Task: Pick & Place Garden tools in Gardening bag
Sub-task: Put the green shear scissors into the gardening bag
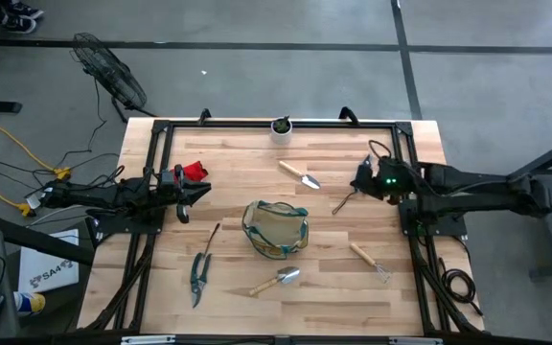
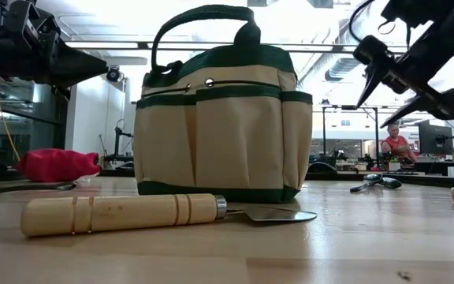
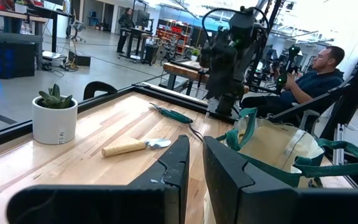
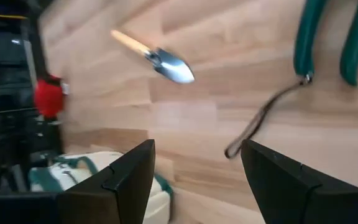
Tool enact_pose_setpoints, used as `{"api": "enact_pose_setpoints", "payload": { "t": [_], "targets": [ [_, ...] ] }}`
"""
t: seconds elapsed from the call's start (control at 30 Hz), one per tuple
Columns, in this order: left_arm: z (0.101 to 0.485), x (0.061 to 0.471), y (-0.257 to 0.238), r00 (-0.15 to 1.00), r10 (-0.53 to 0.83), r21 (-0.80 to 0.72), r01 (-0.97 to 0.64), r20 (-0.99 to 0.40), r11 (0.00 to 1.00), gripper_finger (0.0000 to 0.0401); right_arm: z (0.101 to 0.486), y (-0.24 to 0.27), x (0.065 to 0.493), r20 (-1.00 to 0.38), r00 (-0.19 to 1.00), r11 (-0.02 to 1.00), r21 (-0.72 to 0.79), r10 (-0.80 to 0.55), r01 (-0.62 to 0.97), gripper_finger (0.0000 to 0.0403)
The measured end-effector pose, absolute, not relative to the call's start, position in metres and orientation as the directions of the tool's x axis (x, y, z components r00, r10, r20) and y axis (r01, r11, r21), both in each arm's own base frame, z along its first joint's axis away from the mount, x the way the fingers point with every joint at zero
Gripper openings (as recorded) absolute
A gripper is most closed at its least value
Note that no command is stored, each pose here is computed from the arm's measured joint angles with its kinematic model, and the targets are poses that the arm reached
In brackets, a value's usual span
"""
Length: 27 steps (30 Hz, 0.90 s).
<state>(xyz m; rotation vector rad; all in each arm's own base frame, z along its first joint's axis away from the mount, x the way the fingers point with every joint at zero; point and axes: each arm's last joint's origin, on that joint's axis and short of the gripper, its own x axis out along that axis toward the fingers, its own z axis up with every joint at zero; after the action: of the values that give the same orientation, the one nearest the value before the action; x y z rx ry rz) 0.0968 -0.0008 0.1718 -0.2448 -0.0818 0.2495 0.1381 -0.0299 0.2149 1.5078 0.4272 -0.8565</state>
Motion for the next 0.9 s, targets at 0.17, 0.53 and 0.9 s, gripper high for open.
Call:
{"api": "enact_pose_setpoints", "payload": {
  "t": [0.17, 0.53, 0.9],
  "targets": [
    [0.172, 0.097, -0.001, 0.966, 0.254, -0.25, -0.235, 0.05, 0.939, 0.0045, 0.202, -0.027, 0.152, -0.79, 0.595, -0.191, 0.613, -0.148, 0.766, 0.0231],
    [0.172, 0.097, -0.001, 0.966, 0.254, -0.249, -0.234, 0.05, 0.94, 0.0045, 0.194, -0.015, 0.182, -0.786, 0.613, -0.032, 0.616, -0.079, 0.787, 0.0231],
    [0.172, 0.097, -0.001, 0.966, 0.254, -0.25, -0.234, 0.05, 0.94, 0.0045, 0.244, -0.029, 0.213, -0.81, 0.586, 0.674, 0.415, -0.033, 0.611, 0.0231]
  ]
}}
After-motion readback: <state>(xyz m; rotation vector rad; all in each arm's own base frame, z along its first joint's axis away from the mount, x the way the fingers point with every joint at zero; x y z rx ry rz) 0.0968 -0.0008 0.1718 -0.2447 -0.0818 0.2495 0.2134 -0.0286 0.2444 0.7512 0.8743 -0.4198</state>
